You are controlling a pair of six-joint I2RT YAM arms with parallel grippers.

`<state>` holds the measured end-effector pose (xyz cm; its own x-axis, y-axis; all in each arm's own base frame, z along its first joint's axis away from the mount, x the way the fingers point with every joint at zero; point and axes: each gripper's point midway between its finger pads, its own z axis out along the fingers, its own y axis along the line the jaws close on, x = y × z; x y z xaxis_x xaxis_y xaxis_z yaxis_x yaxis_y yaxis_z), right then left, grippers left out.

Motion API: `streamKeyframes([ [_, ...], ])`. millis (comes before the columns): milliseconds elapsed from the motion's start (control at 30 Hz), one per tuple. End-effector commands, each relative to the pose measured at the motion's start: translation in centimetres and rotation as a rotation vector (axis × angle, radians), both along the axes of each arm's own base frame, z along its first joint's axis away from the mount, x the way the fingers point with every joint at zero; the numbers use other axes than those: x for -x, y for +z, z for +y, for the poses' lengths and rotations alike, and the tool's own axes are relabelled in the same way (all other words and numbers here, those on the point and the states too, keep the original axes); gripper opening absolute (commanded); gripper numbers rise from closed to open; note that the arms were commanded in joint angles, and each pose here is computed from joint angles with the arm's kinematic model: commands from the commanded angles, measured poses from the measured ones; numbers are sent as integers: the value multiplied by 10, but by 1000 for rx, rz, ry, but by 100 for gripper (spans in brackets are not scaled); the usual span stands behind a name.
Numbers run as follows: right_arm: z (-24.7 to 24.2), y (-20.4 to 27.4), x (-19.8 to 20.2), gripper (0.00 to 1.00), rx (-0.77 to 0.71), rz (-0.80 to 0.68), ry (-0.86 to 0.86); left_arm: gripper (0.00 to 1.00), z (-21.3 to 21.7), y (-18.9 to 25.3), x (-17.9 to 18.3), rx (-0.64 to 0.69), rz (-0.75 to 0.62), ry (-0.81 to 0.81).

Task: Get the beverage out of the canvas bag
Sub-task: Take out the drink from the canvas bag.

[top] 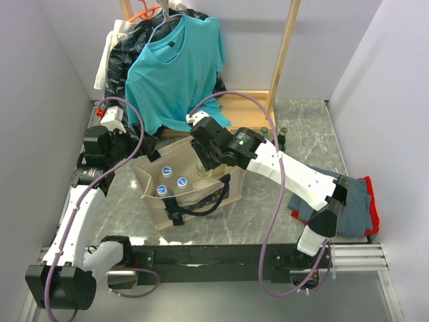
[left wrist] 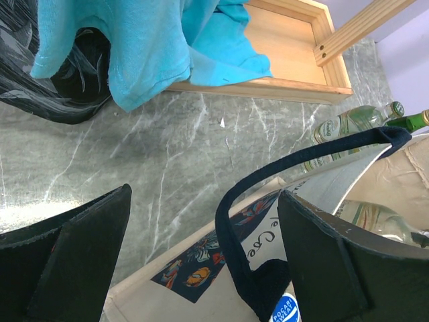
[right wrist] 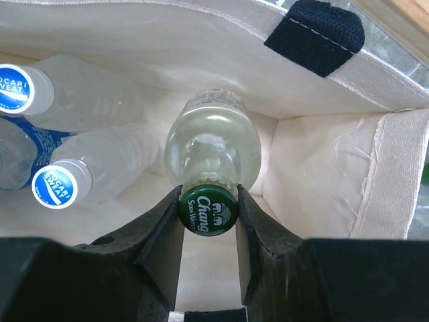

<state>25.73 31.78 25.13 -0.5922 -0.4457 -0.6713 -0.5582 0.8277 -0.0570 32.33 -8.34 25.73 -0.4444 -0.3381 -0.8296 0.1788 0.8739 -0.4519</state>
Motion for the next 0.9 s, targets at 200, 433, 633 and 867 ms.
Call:
streamKeyframes([
  [200,8,76,-13,0,-177,-162,-11,96,-2,10,-2,14,-50,-12],
  [433,7,91,-9,0,-131,-143,39,96,-4,11,0,19,-52,-18],
  [633,13,99,-1,0,-153,-90,87,96,-4,9,1,19,-49,-18],
  [867,12,105,6,0,-185,-60,114,96,-3,10,1,17,-51,-17],
])
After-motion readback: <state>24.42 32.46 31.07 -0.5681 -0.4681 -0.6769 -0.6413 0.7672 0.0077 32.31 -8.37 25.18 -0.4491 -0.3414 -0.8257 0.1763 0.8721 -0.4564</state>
